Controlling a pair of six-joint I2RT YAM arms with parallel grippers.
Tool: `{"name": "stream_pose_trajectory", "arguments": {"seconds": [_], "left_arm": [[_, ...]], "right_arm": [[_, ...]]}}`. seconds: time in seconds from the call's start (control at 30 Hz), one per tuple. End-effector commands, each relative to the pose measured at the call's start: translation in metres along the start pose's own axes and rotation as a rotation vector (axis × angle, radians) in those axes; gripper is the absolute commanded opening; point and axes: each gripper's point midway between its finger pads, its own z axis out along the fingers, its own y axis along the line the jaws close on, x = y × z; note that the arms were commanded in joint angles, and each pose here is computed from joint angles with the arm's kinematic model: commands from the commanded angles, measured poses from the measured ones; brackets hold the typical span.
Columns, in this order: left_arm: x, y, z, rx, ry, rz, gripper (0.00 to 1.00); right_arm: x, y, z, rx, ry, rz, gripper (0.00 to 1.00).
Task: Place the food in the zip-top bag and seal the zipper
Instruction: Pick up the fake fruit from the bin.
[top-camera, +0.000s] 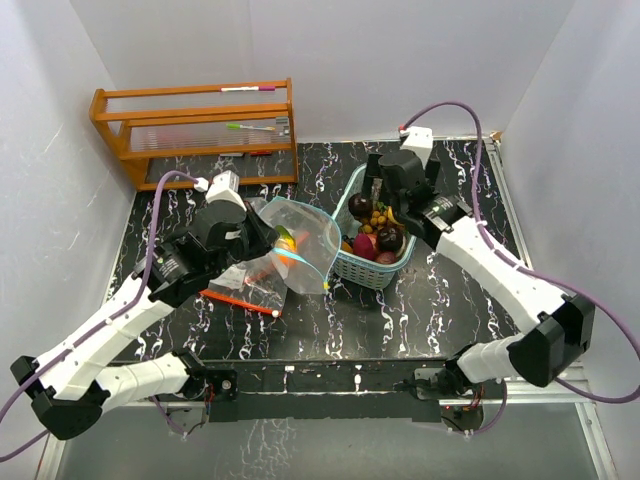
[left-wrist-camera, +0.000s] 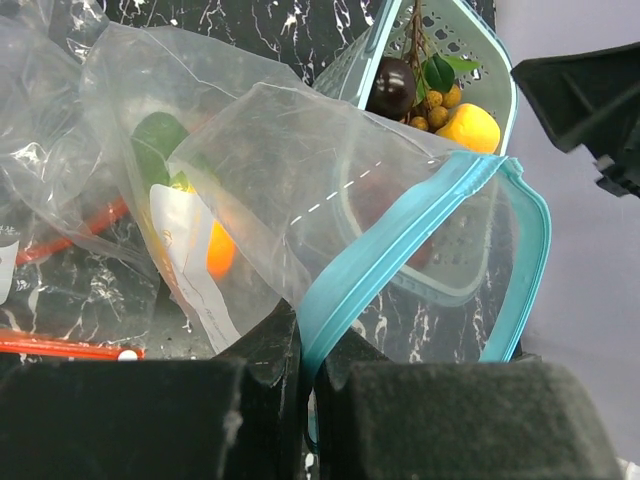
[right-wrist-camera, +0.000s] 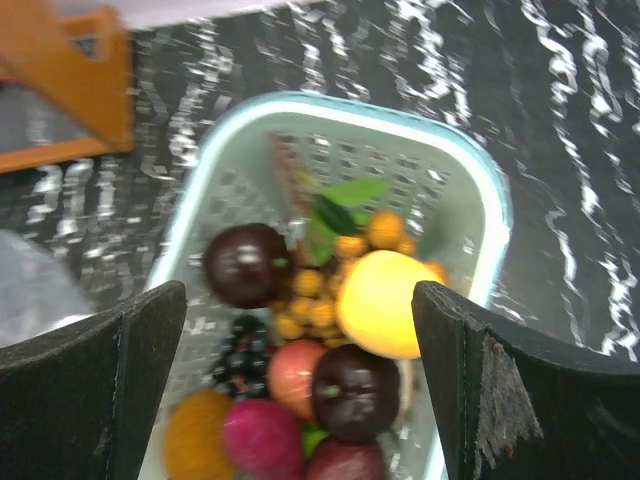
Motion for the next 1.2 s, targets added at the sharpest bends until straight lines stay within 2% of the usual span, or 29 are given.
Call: {"name": "stream_pose_trajectory", "arguments": {"seconds": [0.0,0.37,0.67,0.8,0.93,1.1,1.17], "left_arm": [[-0.009,0.006,-0.013,-0.004,-0.039,-0.012,0.0],[-0.005,0.005,-0.012,0.016,-0.034,-0.018,0.0],[-0.003,0.007,-0.01,0.012,-0.032,-0.019,0.0],[-0.001,0.007,-0.008,0.013,-0.029,-0.018,0.0],[0.0,0.007,-0.006,0.011,-0.024,-0.022,0.0],[0.002,0.006,-0.003,0.01,-0.017,-0.021,0.0],[0.003,0.006,-0.002,0.01,-0.013,-0.02,0.0]], "right_arm": [[0.01,-0.043,0.019,0.128,0.057,0.028,0.99],[0.066,-0.058,0.06,0.149,0.238,-0.075,0.99],[0.106,-0.072,0.064,0.192,0.329,-0.11,0.98],[0.121,-0.076,0.066,0.201,0.36,-0.133,0.95],[0.118,-0.079,0.065,0.216,0.357,-0.142,0.78],[0.084,-0.076,0.055,0.201,0.267,-0.114,0.42],[0.068,-0.073,0.049,0.187,0.232,-0.1,0.38]]}}
